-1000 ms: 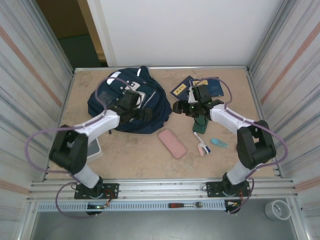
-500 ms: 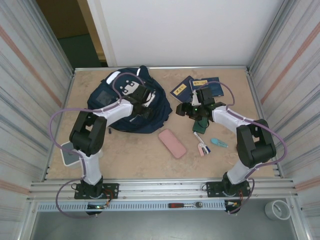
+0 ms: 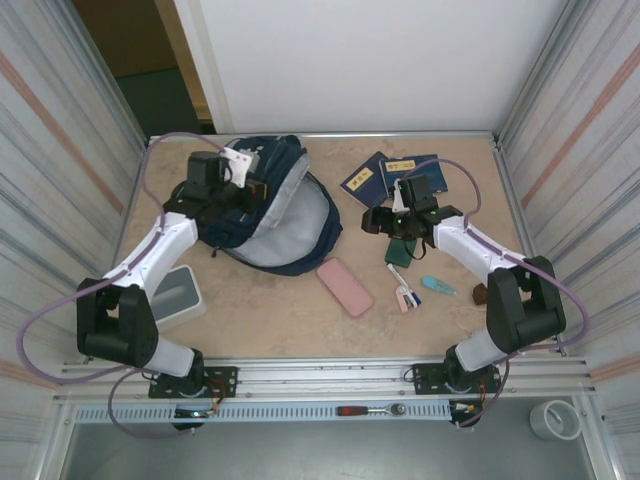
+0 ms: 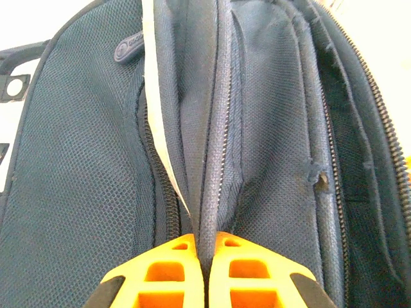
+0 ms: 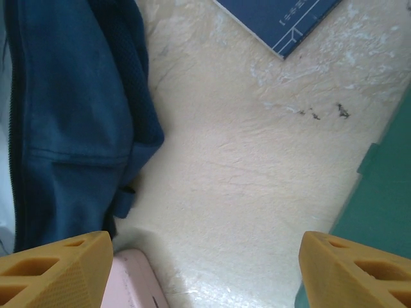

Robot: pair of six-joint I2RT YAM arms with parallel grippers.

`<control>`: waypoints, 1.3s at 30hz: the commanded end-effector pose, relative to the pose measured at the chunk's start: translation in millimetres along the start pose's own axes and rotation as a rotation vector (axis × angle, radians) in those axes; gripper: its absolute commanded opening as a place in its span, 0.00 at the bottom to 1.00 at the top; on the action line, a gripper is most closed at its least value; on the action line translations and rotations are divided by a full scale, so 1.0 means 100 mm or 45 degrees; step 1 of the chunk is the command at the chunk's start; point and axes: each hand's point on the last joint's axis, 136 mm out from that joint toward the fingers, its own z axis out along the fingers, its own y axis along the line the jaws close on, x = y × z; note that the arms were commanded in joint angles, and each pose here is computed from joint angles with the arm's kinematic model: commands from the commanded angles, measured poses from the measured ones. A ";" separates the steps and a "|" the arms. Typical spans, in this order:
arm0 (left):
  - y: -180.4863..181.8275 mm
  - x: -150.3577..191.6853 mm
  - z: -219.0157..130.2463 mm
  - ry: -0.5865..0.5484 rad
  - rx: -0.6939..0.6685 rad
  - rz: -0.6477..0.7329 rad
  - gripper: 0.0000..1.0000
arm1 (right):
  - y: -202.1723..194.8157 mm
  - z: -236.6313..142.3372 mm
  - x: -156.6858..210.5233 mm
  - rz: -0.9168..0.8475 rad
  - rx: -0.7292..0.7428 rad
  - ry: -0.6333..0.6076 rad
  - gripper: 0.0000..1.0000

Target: Pack books, pencil case, and school supplies into a backpack

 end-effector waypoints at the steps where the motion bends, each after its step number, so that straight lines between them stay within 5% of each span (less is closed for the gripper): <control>1: -0.29 -0.43 -0.19 -0.215 0.228 0.049 0.00 | -0.14 -0.07 0.05 -0.050 0.109 -0.008 0.76; 10: -0.09 0.11 0.03 -0.078 0.185 -0.066 0.03 | -0.61 -0.21 -0.58 0.159 0.214 -0.202 0.87; 17: 0.06 0.29 0.14 0.021 0.041 -0.130 0.56 | -1.31 -0.05 -1.35 0.513 0.157 -0.318 0.88; 20: 0.06 0.22 0.07 -0.037 -0.010 -0.194 0.70 | -1.62 0.05 -1.62 0.564 0.226 -0.360 0.88; 30: -0.21 0.33 0.12 -0.053 0.032 -0.240 0.77 | -2.24 0.73 -1.87 0.721 0.157 -0.218 0.87; 39: -0.34 0.44 0.32 0.022 0.069 -0.251 0.78 | -2.04 0.94 -1.77 0.614 0.044 -0.039 0.80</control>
